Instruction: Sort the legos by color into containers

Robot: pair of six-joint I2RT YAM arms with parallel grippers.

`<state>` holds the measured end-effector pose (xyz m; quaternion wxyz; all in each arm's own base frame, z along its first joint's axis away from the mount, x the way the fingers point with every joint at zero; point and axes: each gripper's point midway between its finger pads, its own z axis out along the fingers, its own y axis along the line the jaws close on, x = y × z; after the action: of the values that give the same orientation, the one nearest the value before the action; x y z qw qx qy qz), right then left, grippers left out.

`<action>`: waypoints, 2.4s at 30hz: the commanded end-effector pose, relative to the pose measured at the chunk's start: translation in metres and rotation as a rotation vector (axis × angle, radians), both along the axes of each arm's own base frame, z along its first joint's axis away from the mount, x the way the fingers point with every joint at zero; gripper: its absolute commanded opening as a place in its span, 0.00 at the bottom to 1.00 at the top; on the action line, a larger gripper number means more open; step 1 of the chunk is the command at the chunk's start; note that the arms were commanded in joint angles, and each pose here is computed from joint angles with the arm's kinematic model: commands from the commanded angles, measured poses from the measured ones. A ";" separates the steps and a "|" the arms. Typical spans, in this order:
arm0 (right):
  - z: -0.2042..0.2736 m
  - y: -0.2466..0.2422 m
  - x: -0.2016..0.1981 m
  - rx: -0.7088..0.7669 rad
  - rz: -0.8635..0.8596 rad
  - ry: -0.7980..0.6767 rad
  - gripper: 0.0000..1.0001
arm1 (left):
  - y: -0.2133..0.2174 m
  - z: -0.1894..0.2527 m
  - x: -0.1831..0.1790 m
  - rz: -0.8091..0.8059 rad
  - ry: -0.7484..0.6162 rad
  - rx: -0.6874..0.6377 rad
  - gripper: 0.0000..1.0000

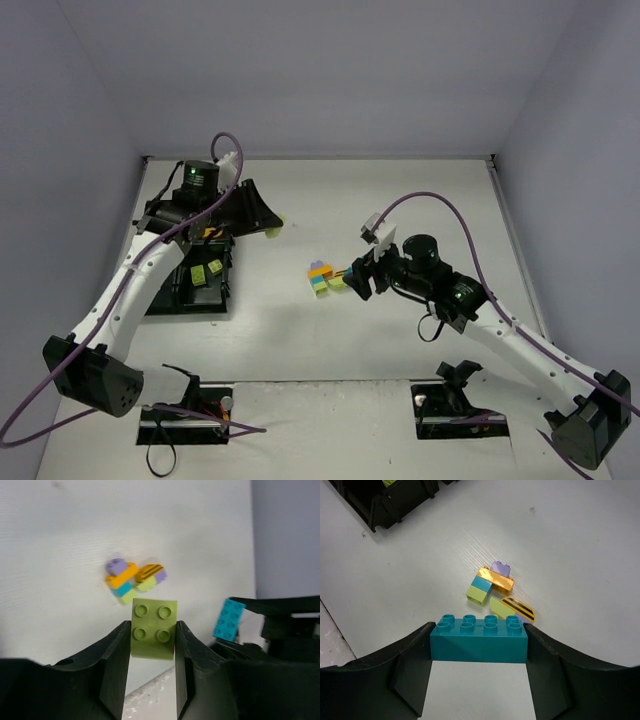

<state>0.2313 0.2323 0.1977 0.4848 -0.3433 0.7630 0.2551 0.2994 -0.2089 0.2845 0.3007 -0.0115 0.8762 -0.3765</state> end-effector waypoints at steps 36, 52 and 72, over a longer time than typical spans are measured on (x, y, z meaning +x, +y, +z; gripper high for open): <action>0.054 0.038 0.007 0.082 0.142 -0.107 0.01 | 0.061 -0.039 0.013 0.200 -0.004 0.068 0.75; 0.074 0.057 0.004 0.094 0.210 -0.148 0.02 | -0.091 0.039 -0.053 -0.246 -0.067 -0.283 0.75; 0.077 0.056 0.004 0.098 0.191 -0.159 0.02 | -0.133 0.001 -0.077 -0.386 0.059 -0.216 0.45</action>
<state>0.2277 0.2792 0.2327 0.4794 -0.4150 0.7131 0.2991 0.2203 -0.3344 0.2534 0.1593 0.0861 0.8506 -0.4936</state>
